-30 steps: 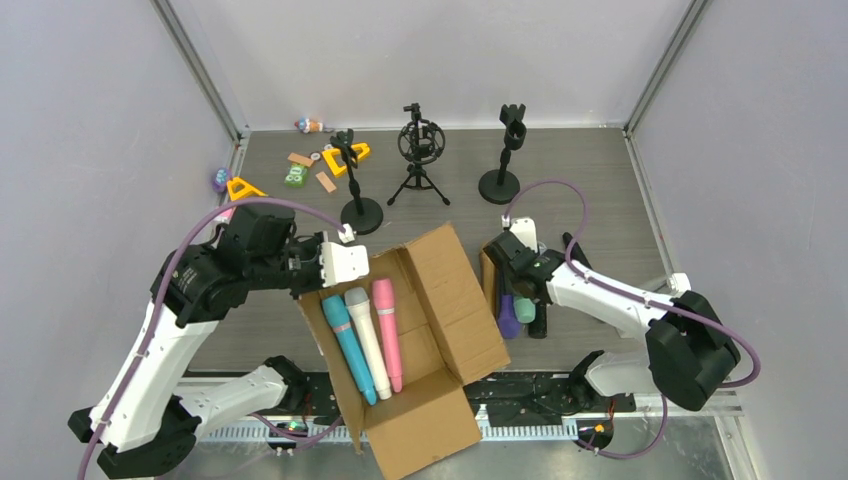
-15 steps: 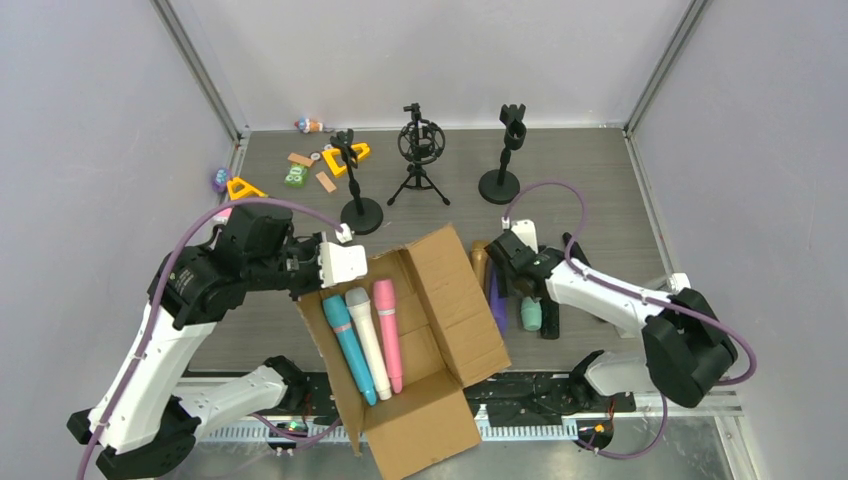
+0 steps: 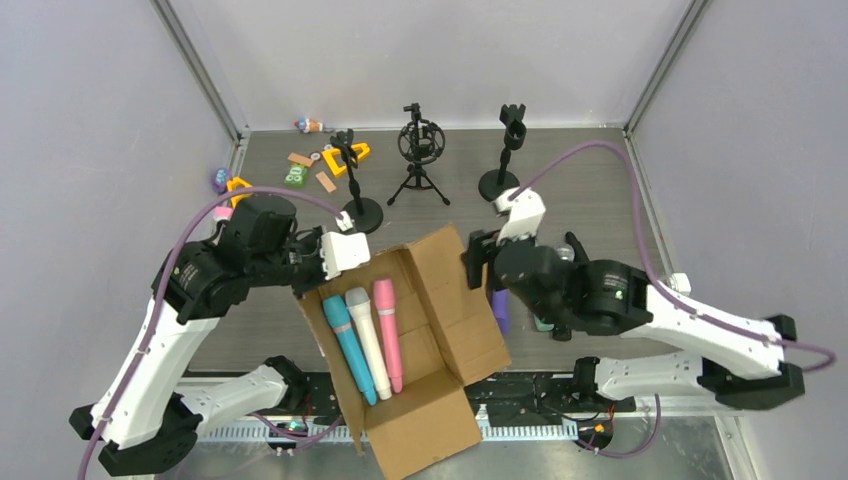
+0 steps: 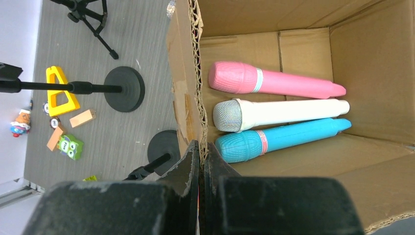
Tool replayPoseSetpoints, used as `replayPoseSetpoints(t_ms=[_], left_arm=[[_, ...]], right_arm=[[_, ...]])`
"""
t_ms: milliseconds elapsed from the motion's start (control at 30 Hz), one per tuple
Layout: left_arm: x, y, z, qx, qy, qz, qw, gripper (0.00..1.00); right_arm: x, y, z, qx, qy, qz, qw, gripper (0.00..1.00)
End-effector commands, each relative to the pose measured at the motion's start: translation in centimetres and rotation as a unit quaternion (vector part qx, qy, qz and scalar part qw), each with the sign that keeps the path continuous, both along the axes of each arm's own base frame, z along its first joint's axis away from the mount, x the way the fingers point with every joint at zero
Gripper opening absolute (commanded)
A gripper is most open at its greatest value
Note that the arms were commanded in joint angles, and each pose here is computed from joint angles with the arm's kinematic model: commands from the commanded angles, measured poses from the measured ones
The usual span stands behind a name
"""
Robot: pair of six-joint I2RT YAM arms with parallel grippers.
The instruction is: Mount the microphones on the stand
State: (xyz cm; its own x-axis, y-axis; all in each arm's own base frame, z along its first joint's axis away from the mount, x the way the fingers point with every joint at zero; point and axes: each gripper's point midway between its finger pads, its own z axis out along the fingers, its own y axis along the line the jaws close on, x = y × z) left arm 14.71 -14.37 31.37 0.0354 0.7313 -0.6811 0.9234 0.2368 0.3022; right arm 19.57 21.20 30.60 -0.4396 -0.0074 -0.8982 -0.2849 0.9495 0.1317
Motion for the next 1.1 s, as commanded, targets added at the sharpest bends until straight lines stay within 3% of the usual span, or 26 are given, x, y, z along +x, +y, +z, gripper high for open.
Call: replayPoseSetpoints(t_ms=[0,233,267,633,900,1033,1067], left_arm=[[-1.8,0.2,-1.0,0.002,0.062,0.009,0.998,0.00],[-1.6,0.8,-0.9,0.005,0.045,0.021,0.999,0.00],[-1.5,1.0,-0.9,0.009,0.041,0.023,0.999,0.00],[-1.5,1.9,-1.3,0.026,0.016,0.016,0.999,0.00],[-2.2,1.9,-0.4,0.022,0.009,-0.008,1.000,0.00],[-2.9,1.9,-0.1,0.020,0.010,-0.028,0.999,0.00],[-3.0,1.9,-0.1,0.021,0.011,-0.028,0.999,0.00]], right_arm=[[-4.0,6.4,-2.0,-0.032,0.012,0.053,0.998,0.67],[-9.3,15.8,-7.0,-0.013,-0.015,0.137,0.990,0.68],[-9.5,16.9,-7.0,0.008,-0.020,0.142,0.990,0.68],[-8.5,20.9,-15.4,-0.056,0.011,0.151,0.987,0.66],[-6.4,20.2,-18.5,-0.074,0.051,0.123,0.988,0.54],[-6.3,20.6,-19.0,-0.087,0.054,0.128,0.986,0.44],[-6.3,20.6,-19.1,-0.091,0.054,0.128,0.986,0.37]])
